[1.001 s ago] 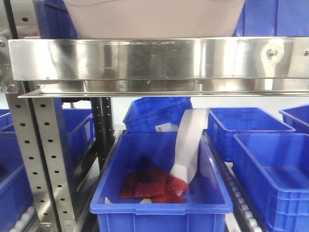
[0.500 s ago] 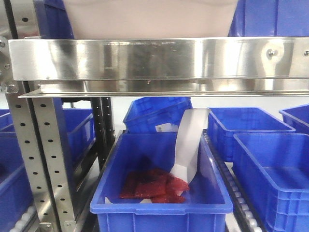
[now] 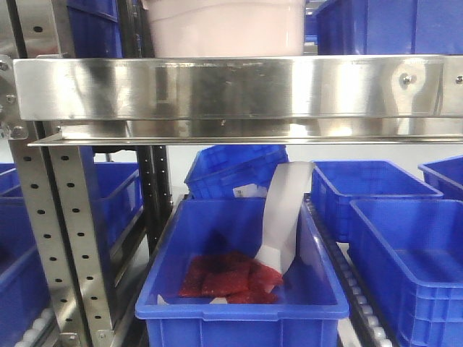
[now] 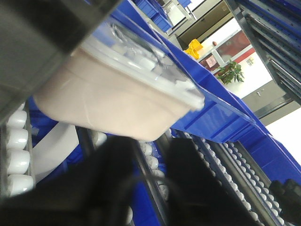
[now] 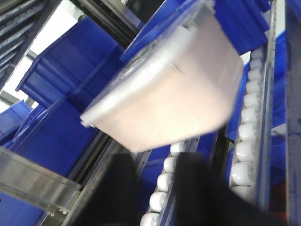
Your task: Grab white bin and place on right shelf
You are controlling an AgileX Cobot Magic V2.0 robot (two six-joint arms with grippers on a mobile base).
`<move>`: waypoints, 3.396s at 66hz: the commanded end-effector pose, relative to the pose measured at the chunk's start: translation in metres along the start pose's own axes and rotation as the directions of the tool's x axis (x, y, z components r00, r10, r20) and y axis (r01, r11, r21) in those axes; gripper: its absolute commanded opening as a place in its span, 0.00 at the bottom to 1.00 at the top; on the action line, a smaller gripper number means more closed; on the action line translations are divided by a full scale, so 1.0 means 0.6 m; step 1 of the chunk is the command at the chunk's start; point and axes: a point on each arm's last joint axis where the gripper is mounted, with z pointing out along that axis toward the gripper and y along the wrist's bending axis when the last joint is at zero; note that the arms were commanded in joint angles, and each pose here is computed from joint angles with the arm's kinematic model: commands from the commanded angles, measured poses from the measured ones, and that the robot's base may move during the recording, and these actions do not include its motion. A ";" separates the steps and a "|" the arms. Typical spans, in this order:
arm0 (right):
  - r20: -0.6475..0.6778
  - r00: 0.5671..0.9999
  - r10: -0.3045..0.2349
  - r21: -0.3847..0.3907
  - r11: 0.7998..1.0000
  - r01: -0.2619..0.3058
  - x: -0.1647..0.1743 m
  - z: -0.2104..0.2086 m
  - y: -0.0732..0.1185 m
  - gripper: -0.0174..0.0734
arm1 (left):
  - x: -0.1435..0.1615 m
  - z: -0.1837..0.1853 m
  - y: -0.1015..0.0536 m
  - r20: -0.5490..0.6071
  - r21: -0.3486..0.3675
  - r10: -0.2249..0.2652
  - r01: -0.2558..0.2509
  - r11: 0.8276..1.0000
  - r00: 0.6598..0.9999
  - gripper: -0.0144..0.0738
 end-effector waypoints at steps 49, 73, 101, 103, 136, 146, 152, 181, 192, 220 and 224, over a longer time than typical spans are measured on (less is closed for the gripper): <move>0.235 0.867 -0.440 0.349 0.870 0.347 -0.006 -0.166 0.109 0.26 | -0.014 -0.125 -0.126 0.286 -0.365 0.376 -0.263 0.893 0.881 0.03; 0.140 0.843 -0.520 0.510 0.767 0.388 0.129 -0.255 0.056 0.26 | 0.114 -0.193 -0.105 0.199 -0.507 0.484 -0.333 0.795 0.852 0.03; 0.211 0.777 -0.593 0.469 0.759 0.451 0.271 -0.392 0.065 0.25 | 0.252 -0.379 -0.094 0.286 -0.496 0.514 -0.334 0.802 0.809 0.03; 0.212 0.775 -0.595 0.447 0.765 0.464 0.281 -0.399 0.069 0.25 | 0.260 -0.389 -0.093 0.297 -0.492 0.516 -0.334 0.804 0.803 0.03; 0.359 0.681 -0.639 0.413 0.763 0.498 0.317 -0.459 0.095 0.26 | 0.315 -0.457 -0.091 0.417 -0.443 0.528 -0.342 0.829 0.740 0.03; 0.354 0.683 -0.638 0.408 0.763 0.501 0.318 -0.459 0.095 0.26 | 0.315 -0.457 -0.091 0.415 -0.441 0.527 -0.343 0.829 0.741 0.03; 0.354 0.684 -0.638 0.407 0.763 0.502 0.318 -0.458 0.095 0.26 | 0.315 -0.457 -0.091 0.415 -0.441 0.527 -0.343 0.829 0.741 0.03; 0.354 0.684 -0.638 0.408 0.763 0.501 0.318 -0.459 0.095 0.26 | 0.315 -0.457 -0.091 0.415 -0.441 0.527 -0.343 0.829 0.741 0.03; 0.364 0.632 -0.684 0.529 0.710 0.464 0.314 -0.463 0.070 0.26 | 0.315 -0.457 -0.091 0.414 -0.439 0.527 -0.344 0.830 0.742 0.03; 0.360 0.507 -0.783 0.588 0.612 0.528 0.365 -0.446 0.004 0.26 | 0.315 -0.457 -0.091 0.414 -0.440 0.527 -0.344 0.830 0.742 0.03; 0.375 0.476 -0.795 0.587 0.601 0.541 0.384 -0.450 -0.008 0.26 | 0.315 -0.457 -0.091 0.414 -0.440 0.527 -0.344 0.830 0.742 0.03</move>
